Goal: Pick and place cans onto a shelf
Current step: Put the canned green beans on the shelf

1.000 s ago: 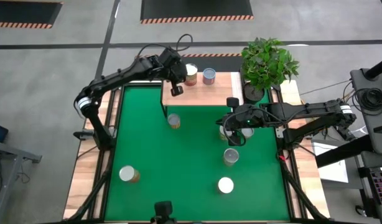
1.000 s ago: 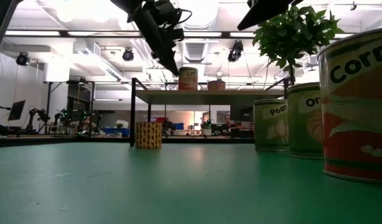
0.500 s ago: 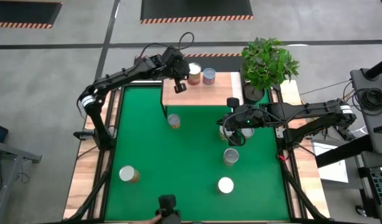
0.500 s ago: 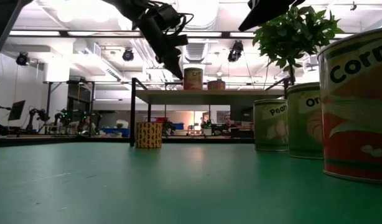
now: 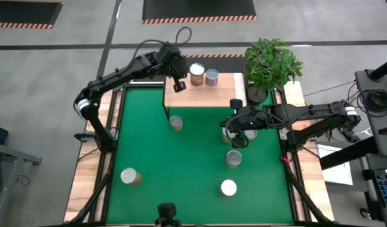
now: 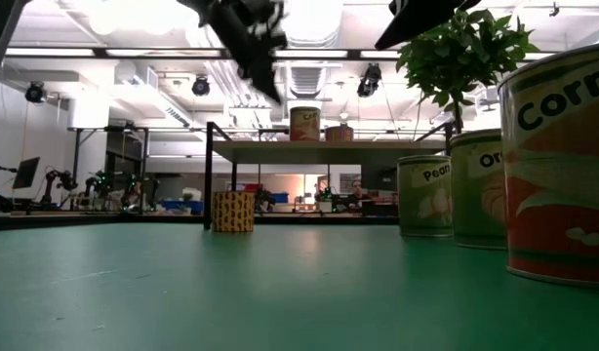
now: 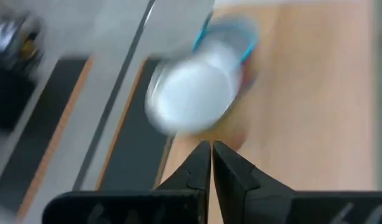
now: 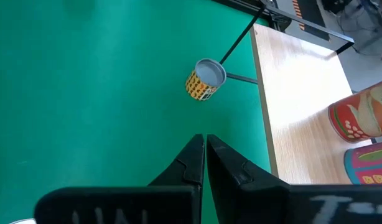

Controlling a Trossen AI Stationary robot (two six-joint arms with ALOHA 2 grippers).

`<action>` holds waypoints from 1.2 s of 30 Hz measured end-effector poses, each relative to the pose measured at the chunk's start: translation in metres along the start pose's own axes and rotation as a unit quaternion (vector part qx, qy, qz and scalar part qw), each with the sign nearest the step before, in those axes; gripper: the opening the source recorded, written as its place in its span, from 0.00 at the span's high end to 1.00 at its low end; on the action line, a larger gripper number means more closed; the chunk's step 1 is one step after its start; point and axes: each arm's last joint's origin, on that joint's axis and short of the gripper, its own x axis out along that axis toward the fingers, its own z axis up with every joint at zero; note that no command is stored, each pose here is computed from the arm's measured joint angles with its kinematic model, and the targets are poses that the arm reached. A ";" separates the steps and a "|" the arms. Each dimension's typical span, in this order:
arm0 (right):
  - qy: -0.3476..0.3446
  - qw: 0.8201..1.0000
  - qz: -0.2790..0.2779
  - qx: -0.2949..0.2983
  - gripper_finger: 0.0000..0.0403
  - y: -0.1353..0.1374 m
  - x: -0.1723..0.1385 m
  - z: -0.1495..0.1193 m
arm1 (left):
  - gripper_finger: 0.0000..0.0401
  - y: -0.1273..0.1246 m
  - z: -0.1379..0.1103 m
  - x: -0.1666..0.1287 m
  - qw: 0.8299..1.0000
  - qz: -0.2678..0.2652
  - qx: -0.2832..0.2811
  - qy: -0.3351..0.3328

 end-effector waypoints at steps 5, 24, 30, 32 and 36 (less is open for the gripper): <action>0.000 1.000 0.000 0.000 0.98 0.000 0.000 0.000 | 1.00 0.009 0.023 -0.006 0.995 0.008 -0.004 -0.103; -0.028 0.999 -0.007 -0.023 0.98 0.013 0.026 -0.028 | 1.00 -0.088 0.038 -0.085 0.992 -0.095 -0.060 -0.058; -0.070 0.996 -0.021 -0.043 0.98 0.012 0.024 -0.024 | 1.00 -0.135 0.010 -0.128 0.979 -0.132 -0.124 0.097; -0.089 0.994 -0.027 -0.049 0.98 0.010 0.022 -0.021 | 1.00 -0.149 0.001 -0.136 0.968 -0.137 -0.152 0.148; -0.118 0.991 -0.034 -0.048 0.98 0.008 0.020 -0.015 | 1.00 -0.172 -0.015 -0.140 0.940 -0.117 -0.216 0.236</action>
